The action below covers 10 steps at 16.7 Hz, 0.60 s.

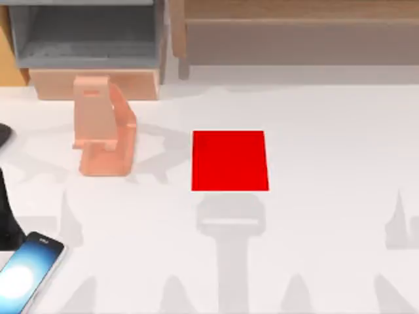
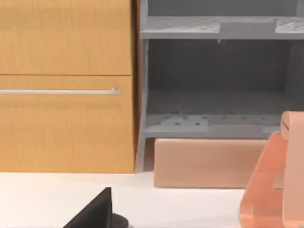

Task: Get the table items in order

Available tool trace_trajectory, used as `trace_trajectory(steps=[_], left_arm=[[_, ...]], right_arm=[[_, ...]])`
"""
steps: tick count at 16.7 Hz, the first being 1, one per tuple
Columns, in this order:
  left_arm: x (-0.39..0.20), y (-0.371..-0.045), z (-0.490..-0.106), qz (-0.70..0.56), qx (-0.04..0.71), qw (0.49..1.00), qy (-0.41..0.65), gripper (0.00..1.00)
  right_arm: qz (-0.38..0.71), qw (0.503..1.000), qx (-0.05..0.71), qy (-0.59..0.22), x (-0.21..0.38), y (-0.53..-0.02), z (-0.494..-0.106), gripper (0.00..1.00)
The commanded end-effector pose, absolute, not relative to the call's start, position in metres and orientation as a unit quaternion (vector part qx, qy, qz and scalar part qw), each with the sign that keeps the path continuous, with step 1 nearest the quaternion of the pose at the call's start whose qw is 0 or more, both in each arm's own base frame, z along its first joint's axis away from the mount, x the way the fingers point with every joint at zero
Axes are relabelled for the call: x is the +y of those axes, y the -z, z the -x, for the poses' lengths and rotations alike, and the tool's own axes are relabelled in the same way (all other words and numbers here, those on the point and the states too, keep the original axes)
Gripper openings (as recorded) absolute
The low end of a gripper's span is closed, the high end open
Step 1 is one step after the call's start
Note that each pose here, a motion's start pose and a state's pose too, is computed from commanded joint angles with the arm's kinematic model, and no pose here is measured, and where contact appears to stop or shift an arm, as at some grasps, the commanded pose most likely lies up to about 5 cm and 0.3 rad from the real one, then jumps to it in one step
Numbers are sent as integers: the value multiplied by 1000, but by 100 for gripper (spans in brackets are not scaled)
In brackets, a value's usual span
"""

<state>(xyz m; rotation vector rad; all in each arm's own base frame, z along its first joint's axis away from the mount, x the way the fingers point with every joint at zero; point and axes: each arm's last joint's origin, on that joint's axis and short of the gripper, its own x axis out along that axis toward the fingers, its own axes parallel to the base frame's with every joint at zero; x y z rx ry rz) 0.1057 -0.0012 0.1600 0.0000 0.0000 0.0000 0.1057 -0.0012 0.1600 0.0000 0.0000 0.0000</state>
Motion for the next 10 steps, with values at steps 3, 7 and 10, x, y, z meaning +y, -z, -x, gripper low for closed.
trace_trajectory(steps=[3, 7, 10], left_arm=[[-1, -162, -106, -2, 4, 1000, 0, 100], [0, -189, -108, -24, 56, 998, -5, 100], [3, -227, -121, -52, 131, 990, -7, 100]], right_arm=[[0, 1000, 0, 0, -1, -160, -106, 100], [0, 1000, 0, 0, -1, -160, -106, 100], [0, 1000, 0, 0, -1, -160, -106, 100]])
